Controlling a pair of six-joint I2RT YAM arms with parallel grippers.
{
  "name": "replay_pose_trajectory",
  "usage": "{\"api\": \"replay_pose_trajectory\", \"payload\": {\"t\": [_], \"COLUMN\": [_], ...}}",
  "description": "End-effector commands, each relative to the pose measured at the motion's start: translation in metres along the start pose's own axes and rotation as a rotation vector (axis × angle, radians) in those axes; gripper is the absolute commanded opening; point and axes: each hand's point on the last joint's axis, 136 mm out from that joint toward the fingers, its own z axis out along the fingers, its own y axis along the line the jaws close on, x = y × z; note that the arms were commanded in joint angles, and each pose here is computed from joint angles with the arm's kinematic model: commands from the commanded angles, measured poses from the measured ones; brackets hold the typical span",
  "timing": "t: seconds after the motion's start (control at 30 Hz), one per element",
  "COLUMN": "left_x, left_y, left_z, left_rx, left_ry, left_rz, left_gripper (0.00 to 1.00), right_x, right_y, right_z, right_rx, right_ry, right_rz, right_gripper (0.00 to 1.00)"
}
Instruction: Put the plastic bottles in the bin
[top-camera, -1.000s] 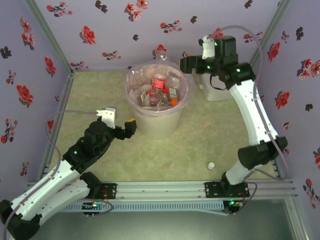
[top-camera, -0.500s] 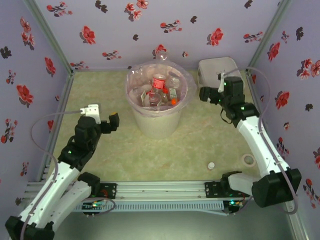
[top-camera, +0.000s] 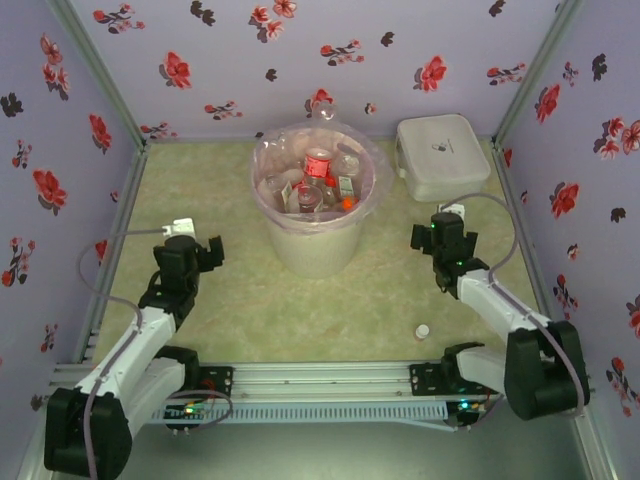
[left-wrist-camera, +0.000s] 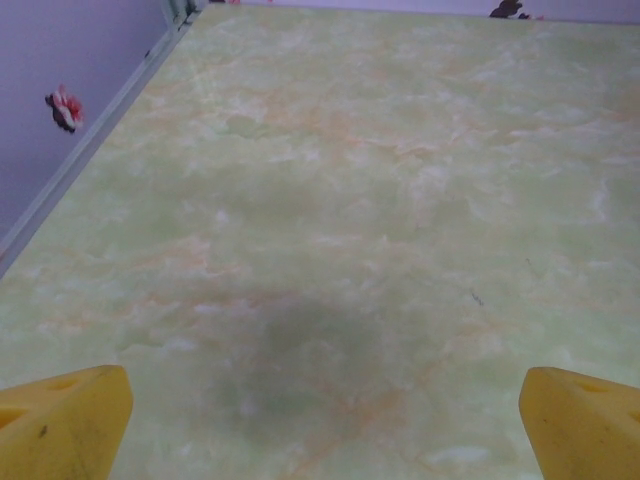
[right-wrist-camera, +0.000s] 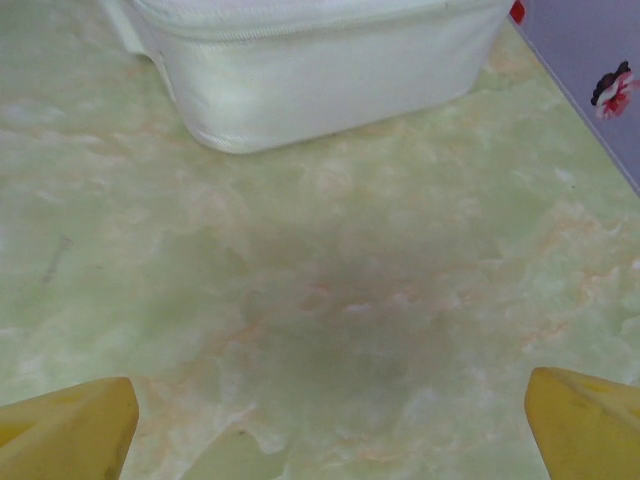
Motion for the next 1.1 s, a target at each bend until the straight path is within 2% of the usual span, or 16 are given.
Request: {"api": "replay_pose_trajectory", "payload": {"t": [0.0, 0.07, 0.17, 0.2, 0.33, 0.6, 0.67, 0.73, 0.83, 0.93, 1.0, 1.07], "left_x": [-0.016, -0.005, 0.001, 0.004, -0.006, -0.021, -0.021, -0.017, -0.010, -0.003, -0.003, -0.003], "left_y": [0.006, 0.007, 0.008, 0.008, 0.009, -0.003, -0.005, 0.000, 0.010, 0.006, 0.008, 0.006], "left_z": [0.011, 0.021, 0.034, 0.036, 0.044, 0.075, 0.080, 0.086, 0.088, 0.099, 0.100, 0.100], "left_rx": [-0.047, -0.063, -0.076, -0.080, -0.097, -0.085, -0.061, -0.065, -0.034, -0.017, -0.011, -0.004], "left_ry": [-0.081, -0.050, -0.093, -0.076, -0.134, -0.169, -0.182, -0.222, -0.197, -0.173, -0.166, -0.160], "left_rz": [0.049, 0.072, 0.079, 0.074, 0.069, 0.170, 0.158, 0.132, 0.063, 0.081, 0.068, 0.069], "left_gripper": [1.00, 1.00, 1.00, 1.00, 1.00, 1.00, 1.00, 1.00, 1.00, 1.00, 1.00, 1.00], "right_x": [-0.011, -0.003, -0.006, -0.009, -0.017, -0.033, -0.029, -0.029, -0.027, -0.019, -0.019, -0.014], "right_y": [-0.010, -0.009, -0.008, -0.007, -0.006, -0.014, -0.018, -0.023, -0.024, -0.033, -0.046, -0.043], "right_z": [0.011, 0.019, 0.024, 0.026, 0.025, 0.040, 0.040, 0.041, 0.042, 0.047, 0.054, 0.055], "right_rx": [0.076, 0.081, 0.089, 0.085, 0.077, 0.151, 0.143, 0.141, 0.121, 0.080, 0.101, 0.093], "right_ry": [-0.081, -0.077, -0.094, -0.122, -0.183, -0.346, -0.298, -0.324, -0.310, -0.302, -0.370, -0.267], "right_rz": [-0.006, -0.007, 0.004, 0.007, 0.013, -0.021, 0.003, 0.031, 0.044, 0.120, 0.174, 0.168], "right_gripper": [0.99, 0.99, 0.99, 1.00, 0.99, 0.99, 0.99, 0.99, 0.99, 0.99, 1.00, 1.00]}}
